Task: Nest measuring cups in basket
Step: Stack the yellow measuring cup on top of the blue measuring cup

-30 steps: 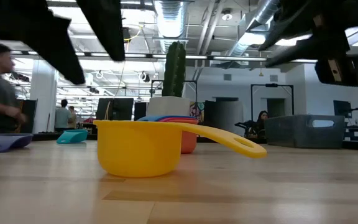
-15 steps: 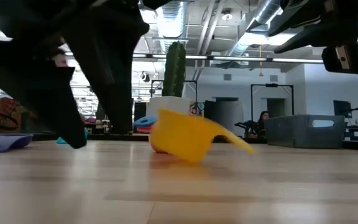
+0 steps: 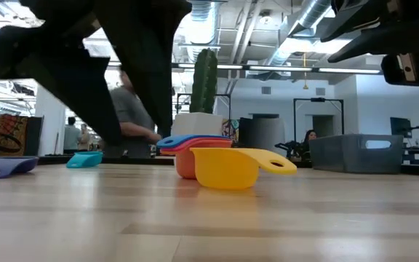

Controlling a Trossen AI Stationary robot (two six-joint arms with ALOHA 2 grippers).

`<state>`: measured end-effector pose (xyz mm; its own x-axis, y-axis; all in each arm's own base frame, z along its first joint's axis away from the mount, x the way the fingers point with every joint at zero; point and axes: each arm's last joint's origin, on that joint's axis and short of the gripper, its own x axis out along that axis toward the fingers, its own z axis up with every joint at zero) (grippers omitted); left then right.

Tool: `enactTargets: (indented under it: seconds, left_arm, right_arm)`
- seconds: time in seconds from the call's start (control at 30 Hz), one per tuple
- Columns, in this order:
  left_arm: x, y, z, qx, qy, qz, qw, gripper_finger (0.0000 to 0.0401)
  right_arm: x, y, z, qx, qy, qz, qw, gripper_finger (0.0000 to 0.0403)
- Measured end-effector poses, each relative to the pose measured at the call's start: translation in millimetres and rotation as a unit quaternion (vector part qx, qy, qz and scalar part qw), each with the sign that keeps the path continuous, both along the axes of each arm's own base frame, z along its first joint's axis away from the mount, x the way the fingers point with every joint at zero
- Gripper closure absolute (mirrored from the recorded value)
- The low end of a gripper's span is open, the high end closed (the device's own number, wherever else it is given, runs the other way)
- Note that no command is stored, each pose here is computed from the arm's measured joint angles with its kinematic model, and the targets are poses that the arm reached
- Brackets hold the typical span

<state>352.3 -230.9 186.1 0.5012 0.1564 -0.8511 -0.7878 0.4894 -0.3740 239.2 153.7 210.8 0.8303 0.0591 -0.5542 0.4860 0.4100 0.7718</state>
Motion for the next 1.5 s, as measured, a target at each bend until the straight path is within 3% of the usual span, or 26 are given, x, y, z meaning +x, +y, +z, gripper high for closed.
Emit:
enactTargets:
  seconds: [0.4,1.07,1.3,1.5]
  left_arm:
    - [6.7,5.1,19.9,0.033,0.001,-0.017,0.999,0.0191]
    - [20.6,29.9,21.2,0.042,0.012,-0.018,0.999,0.0191]
    - [17.0,42.8,47.4,0.057,-0.013,-0.022,0.998,0.0191]
    - [18.1,58.9,51.2,0.092,-0.010,-0.005,0.996,0.0224]
  right_arm:
    - [-0.6,-0.4,-1.0,-0.003,0.006,0.001,1.000,0.0290]
    - [-9.1,11.4,-1.5,-0.001,0.009,0.024,1.000,0.0290]
    - [-8.0,9.5,-1.7,-0.003,0.010,0.021,1.000,0.0290]
    - [-8.8,4.6,0.2,-0.007,0.015,0.017,1.000,0.0290]
